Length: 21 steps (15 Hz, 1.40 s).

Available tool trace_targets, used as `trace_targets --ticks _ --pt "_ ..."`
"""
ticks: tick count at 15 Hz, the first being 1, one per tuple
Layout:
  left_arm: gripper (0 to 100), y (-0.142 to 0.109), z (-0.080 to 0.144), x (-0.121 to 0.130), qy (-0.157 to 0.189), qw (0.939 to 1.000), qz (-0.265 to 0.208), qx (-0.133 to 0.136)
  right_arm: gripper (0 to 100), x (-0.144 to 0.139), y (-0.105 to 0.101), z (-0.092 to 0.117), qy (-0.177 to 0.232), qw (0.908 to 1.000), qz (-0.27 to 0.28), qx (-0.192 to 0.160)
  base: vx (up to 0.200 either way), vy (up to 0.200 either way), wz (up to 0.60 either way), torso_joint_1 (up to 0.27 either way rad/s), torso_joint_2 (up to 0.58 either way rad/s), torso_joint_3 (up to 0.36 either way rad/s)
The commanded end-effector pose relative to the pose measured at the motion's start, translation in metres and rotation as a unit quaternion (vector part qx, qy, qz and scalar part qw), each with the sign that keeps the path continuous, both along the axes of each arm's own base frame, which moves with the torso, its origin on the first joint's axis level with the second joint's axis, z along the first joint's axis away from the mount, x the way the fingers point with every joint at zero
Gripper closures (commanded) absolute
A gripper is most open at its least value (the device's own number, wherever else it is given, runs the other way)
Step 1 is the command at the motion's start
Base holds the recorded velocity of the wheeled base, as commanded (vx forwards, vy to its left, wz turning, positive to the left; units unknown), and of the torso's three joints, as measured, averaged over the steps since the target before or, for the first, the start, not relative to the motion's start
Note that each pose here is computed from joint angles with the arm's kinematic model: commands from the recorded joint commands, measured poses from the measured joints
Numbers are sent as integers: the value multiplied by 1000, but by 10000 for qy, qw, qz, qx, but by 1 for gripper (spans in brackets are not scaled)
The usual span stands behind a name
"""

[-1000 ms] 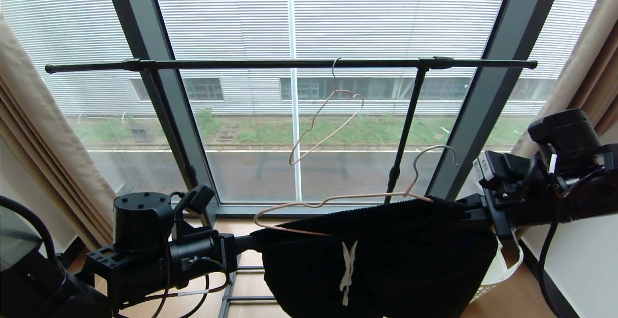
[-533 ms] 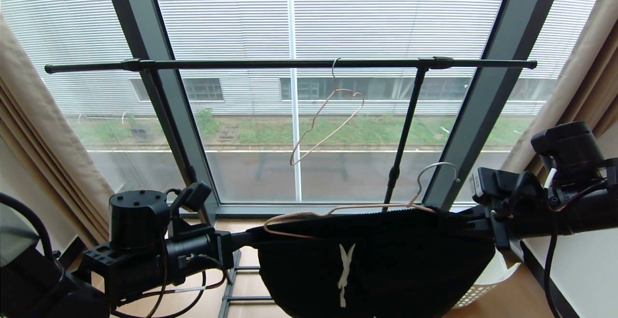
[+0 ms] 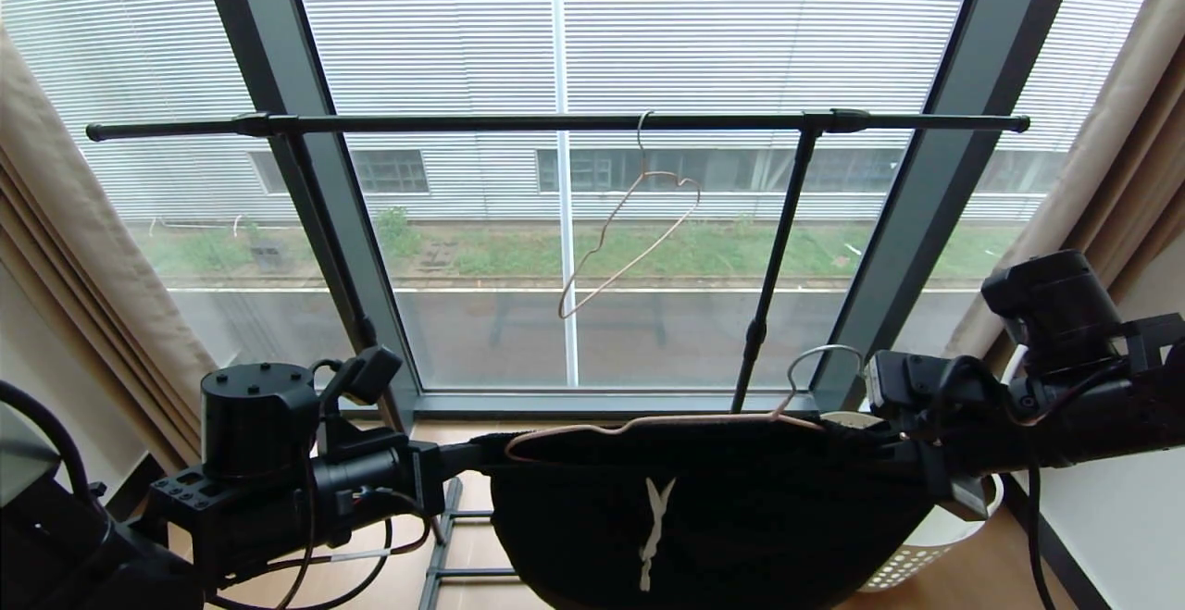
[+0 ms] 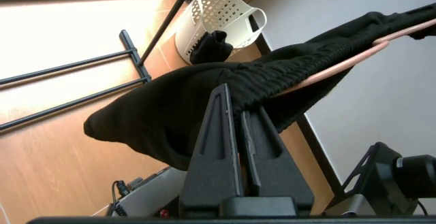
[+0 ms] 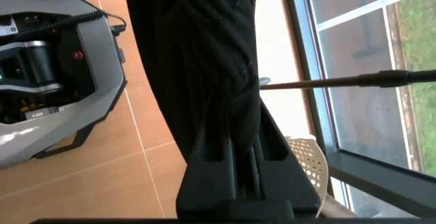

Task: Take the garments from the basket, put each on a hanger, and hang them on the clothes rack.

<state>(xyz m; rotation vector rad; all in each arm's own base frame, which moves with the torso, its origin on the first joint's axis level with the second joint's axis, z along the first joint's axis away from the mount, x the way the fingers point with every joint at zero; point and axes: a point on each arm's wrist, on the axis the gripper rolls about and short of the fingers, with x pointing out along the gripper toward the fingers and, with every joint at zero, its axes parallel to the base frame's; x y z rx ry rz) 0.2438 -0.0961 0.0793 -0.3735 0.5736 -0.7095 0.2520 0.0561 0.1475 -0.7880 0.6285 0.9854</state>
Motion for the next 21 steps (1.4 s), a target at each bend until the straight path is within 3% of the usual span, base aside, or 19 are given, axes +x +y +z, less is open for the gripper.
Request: trace_targets --ticks 1,9,13,14,15,17,19,21 --pt "100 0 1 -1 -13 10000 -7 -6 100 4 3 -8 121 9999 -1 -121 0 0 0 0 0 0" --pt "100 0 9 -6 -149 9999 -40 -47 100 10 17 -22 305 9983 36 -494 0 0 0 0 0 0" --pt "100 -6 15 -6 -262 9997 -2 9 100 12 20 -22 152 9988 32 -457 0 0 0 0 0 0" --pt "100 -8 28 -6 -339 9992 72 180 100 12 20 -23 161 9989 -3 -446 0 0 0 0 0 0" --pt "100 -8 28 -6 -339 9992 72 180 100 12 20 -23 161 9989 -3 -446 0 0 0 0 0 0" --pt "100 -26 59 -2 -54 9979 249 603 100 15 21 -24 80 9992 -62 -388 0 0 0 0 0 0" --pt "100 -36 75 2 -133 9964 86 831 100 17 22 -24 6 9993 -89 -351 0 0 0 0 0 0" --pt "100 -51 85 1 -102 9923 26 1231 100 19 22 -23 -82 9994 -159 -280 0 0 0 0 0 0"
